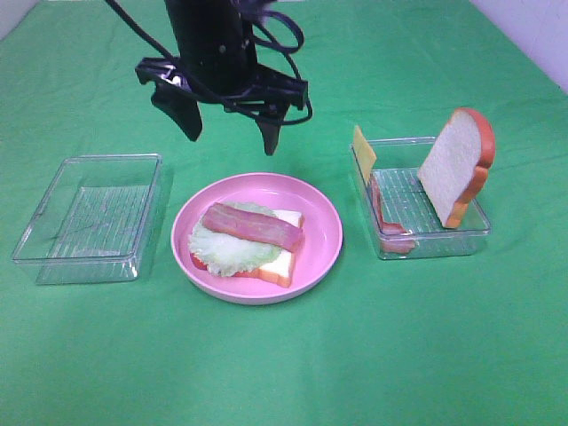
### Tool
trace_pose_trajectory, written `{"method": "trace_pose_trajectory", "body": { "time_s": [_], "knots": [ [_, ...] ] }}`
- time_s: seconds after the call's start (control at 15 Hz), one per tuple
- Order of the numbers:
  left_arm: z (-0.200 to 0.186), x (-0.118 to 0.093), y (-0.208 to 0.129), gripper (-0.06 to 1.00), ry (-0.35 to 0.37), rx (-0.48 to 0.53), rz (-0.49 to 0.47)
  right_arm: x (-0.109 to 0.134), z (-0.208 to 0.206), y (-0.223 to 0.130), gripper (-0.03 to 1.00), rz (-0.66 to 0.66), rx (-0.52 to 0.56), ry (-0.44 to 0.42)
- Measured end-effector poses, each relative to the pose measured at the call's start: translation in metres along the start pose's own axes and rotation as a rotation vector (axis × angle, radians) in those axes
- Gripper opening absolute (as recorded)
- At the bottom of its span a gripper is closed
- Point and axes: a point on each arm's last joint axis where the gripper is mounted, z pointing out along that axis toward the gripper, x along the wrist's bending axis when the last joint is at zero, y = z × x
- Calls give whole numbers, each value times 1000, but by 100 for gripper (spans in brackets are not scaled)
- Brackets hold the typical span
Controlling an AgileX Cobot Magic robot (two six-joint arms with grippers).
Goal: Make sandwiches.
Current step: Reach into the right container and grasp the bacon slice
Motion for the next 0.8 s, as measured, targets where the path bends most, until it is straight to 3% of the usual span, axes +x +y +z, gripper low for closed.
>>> {"method": "trace_pose_trajectory", "body": {
  "time_s": [0.27,0.33,0.53,0.67,0.8],
  "knots": [
    [-78,9,-4,83,-1,-171,24,0,0,0,71,0,0,0],
    [-131,16,-15,83,-34,-280,20,0,0,0,71,0,0,0],
    [-213,28,-46,83,-98,-449,44,0,0,0,71,0,0,0],
    [-247,37,-75,83,-127,-509,75,0,0,0,71,0,0,0],
    [-258,46,-100,83,-123,-514,96,0,0,0,71,0,0,0]
  ]
}}
